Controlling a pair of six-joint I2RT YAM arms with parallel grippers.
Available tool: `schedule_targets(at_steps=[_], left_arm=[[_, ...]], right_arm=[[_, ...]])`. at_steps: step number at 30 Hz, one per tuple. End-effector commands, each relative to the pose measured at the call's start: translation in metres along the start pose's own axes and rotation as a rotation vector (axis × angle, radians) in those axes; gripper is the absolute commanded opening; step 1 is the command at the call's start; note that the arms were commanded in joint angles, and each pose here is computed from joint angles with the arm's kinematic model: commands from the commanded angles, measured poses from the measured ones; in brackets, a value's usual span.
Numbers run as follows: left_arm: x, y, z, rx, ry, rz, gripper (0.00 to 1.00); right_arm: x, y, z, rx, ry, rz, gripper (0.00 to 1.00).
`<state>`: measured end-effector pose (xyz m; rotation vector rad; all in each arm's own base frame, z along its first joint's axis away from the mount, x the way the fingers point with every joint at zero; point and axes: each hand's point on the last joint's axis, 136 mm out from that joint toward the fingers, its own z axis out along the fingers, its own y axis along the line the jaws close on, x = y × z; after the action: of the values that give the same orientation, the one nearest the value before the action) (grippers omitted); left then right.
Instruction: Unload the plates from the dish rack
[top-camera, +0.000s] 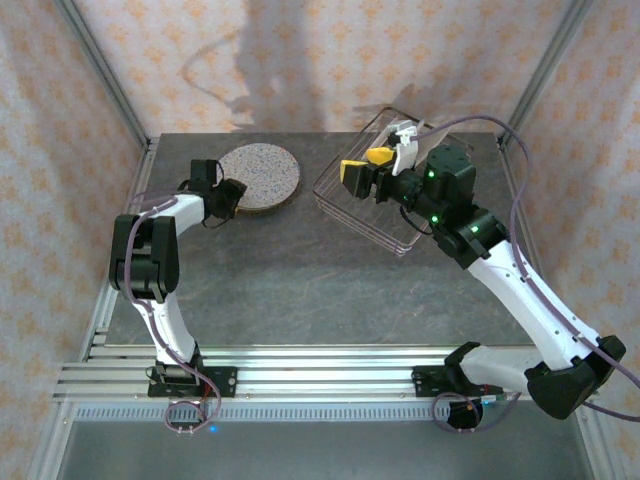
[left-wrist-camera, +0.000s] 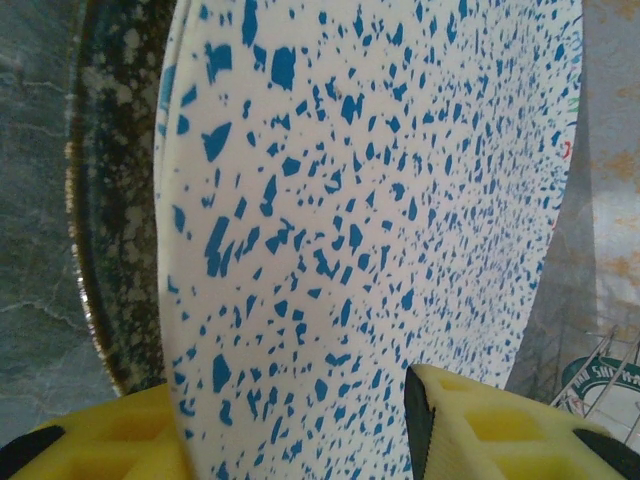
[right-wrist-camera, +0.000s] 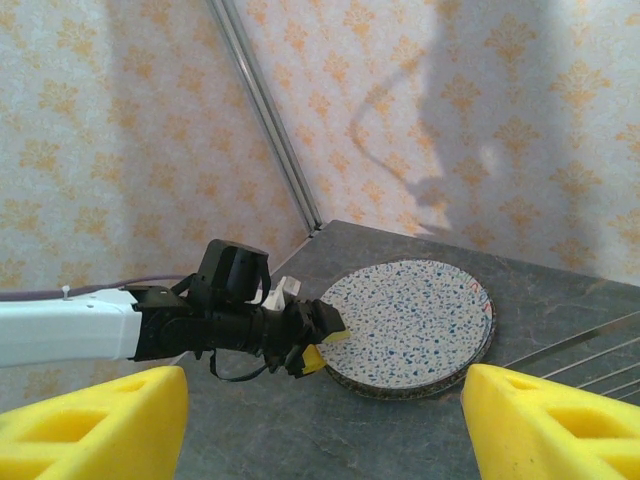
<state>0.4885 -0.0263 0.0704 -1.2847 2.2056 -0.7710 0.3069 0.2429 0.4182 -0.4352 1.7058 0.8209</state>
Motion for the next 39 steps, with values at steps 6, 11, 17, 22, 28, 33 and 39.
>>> schedule_targets(at_steps=[6, 11, 17, 22, 28, 33, 39], left_arm=[[-0.008, 0.001, -0.007, -0.047, -0.016, 0.014, 0.48], [-0.008, 0.003, -0.008, -0.061, -0.017, 0.013, 0.48], [-0.009, 0.004, -0.008, -0.074, -0.018, 0.014, 0.48], [-0.010, 0.003, -0.013, -0.081, -0.025, 0.016, 0.48], [-0.014, 0.001, -0.037, -0.127, -0.061, 0.019, 0.54], [-0.012, -0.034, -0.081, -0.104, -0.120, 0.068, 0.63], [0.005, -0.112, -0.141, 0.066, -0.192, 0.154, 0.66]], right_arm=[[-0.016, 0.005, -0.003, -0.001, -0.037, 0.003, 0.73], [-0.017, 0.005, -0.004, 0.000, -0.040, 0.001, 0.73], [-0.017, 0.004, -0.002, 0.004, -0.039, 0.001, 0.73], [-0.019, 0.002, -0.004, 0.020, -0.047, 0.000, 0.73], [-0.032, -0.022, -0.016, 0.183, -0.088, 0.003, 0.72], [-0.054, -0.080, -0.054, 0.597, -0.134, 0.058, 0.66], [-0.049, -0.146, -0.091, 0.976, -0.050, 0.210, 0.62]])
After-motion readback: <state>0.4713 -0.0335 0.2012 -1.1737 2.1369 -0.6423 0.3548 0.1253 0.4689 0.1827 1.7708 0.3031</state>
